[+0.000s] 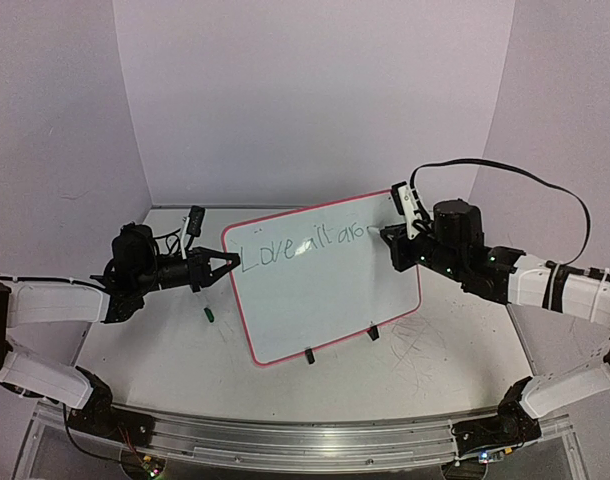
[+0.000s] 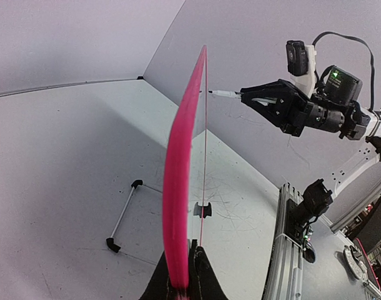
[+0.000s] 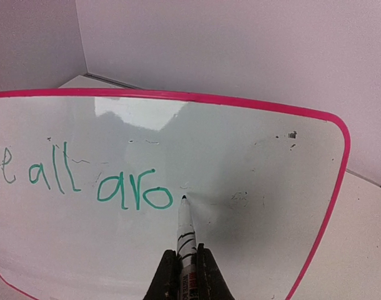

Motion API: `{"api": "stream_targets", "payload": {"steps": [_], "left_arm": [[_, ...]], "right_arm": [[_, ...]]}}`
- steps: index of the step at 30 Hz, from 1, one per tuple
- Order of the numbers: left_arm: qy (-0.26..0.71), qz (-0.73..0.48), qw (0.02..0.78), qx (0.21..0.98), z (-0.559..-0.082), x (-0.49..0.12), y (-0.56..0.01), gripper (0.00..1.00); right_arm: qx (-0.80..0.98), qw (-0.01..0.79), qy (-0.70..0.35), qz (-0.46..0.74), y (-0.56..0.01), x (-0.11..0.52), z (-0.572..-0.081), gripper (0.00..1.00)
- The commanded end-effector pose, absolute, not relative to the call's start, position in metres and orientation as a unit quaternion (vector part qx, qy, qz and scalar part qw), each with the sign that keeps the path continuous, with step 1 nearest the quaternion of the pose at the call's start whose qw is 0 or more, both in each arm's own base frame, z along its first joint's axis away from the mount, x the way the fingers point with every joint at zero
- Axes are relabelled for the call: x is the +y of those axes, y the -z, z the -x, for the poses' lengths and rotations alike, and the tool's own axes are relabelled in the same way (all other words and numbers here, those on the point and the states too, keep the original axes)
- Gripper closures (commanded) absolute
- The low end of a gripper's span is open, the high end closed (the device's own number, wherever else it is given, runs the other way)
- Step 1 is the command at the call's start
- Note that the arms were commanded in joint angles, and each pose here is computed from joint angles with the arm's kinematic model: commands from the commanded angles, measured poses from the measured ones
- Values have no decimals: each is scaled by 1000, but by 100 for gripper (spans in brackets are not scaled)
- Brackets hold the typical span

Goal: Write a sentence on the whiteboard

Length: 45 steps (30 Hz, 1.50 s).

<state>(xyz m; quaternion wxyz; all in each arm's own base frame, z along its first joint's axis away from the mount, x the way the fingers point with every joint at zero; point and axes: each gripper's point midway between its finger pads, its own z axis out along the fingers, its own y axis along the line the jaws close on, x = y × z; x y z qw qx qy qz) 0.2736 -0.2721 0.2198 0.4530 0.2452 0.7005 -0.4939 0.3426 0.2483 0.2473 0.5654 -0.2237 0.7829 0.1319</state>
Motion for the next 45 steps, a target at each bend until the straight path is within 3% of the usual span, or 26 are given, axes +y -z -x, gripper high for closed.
{"api": "stream_targets", "payload": {"steps": [1,45], "left_arm": [[452,-253,444,731,-279,-266,-192,100],[455,-255,445,728,-278,-267,-195,100]], "right_arm": [[763,600,-133,198,-275,248,-352,100],[796,555,-144,195,-241,244,-340,100]]}}
